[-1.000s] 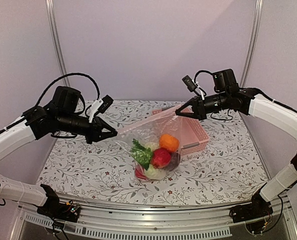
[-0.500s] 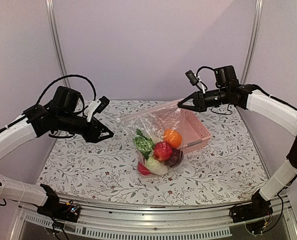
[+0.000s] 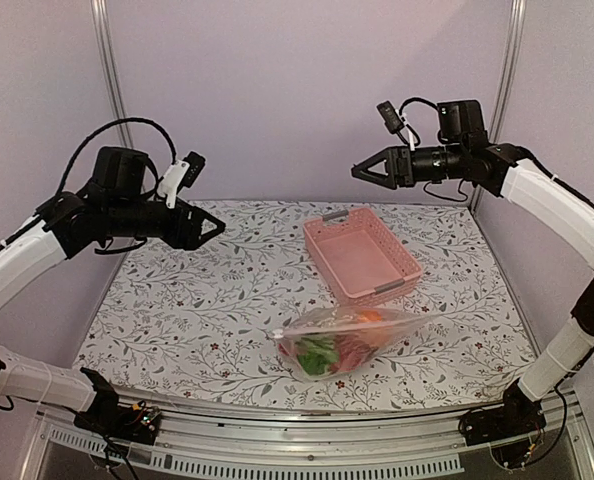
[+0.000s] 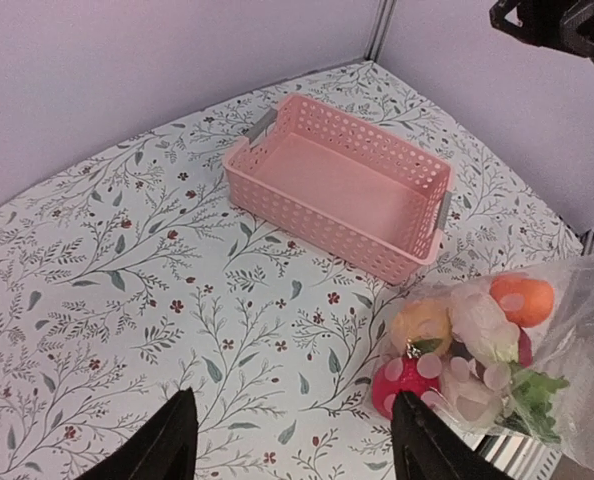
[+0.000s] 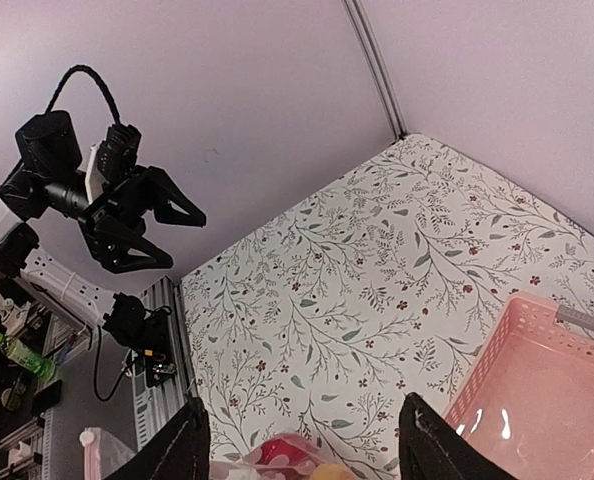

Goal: Place the food in the zip-top bag and seal the zipper
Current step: Adjust the zipper food storage bag at the center of the board.

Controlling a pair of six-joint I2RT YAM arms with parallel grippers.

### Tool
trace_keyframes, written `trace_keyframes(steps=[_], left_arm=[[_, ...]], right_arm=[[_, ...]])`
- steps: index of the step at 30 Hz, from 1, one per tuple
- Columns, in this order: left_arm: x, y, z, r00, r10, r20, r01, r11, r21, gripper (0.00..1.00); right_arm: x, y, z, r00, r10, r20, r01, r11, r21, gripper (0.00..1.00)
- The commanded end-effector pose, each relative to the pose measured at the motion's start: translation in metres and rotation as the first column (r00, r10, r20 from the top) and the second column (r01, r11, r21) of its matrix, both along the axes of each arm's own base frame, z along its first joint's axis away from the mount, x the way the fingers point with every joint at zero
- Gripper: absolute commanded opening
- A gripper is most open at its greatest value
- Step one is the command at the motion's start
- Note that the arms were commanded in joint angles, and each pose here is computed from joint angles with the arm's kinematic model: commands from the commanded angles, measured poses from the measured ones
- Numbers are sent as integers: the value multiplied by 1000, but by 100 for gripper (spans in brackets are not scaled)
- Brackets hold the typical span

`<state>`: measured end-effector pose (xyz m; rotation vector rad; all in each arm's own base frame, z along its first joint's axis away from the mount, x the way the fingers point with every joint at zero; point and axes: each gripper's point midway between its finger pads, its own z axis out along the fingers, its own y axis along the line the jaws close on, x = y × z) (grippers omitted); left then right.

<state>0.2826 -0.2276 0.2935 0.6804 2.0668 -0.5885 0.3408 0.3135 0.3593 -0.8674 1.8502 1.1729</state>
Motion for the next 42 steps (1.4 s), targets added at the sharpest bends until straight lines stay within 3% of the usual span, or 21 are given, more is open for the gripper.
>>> trace_keyframes(steps=[1,3,4,9,13,17,19,22,29,33,39,42], left_arm=[[23,14,13,992,113,57,-113,994,5,66],[29,18,12,987,149,63,-150,989,15,66],[33,21,11,982,175,65,-177,984,20,66],[50,41,18,946,310,94,-313,949,25,70],[58,48,23,927,358,112,-362,932,14,72],[54,30,11,960,273,59,-274,962,8,72],[34,2,6,994,107,-4,-107,993,-54,72],[-6,-36,-5,992,-122,-44,115,984,-137,74],[-73,-97,-87,883,-410,-230,394,912,-116,73],[-77,-126,-115,832,-479,-280,464,877,-123,70],[-95,-165,-156,688,-609,-394,623,775,-109,65],[-102,-175,-174,627,-643,-441,678,729,-99,54]], right_arm=[[14,-14,24,989,-142,34,142,990,0,67],[27,-28,21,963,-266,43,267,963,-31,95],[32,-34,17,950,-311,38,313,949,-43,98],[58,-82,0,795,-605,54,607,788,-109,99],[63,-107,-1,708,-698,111,706,696,-129,99],[58,-108,-3,714,-690,118,700,701,-137,99],[53,-107,-5,729,-675,110,684,717,-136,99],[44,-105,-9,749,-655,100,663,736,-136,99],[31,-93,-25,810,-583,56,584,797,-153,99],[29,-88,-32,829,-558,38,556,814,-166,99],[25,-88,-41,836,-547,33,543,818,-188,99],[23,-90,-43,835,-548,36,544,816,-194,99]])
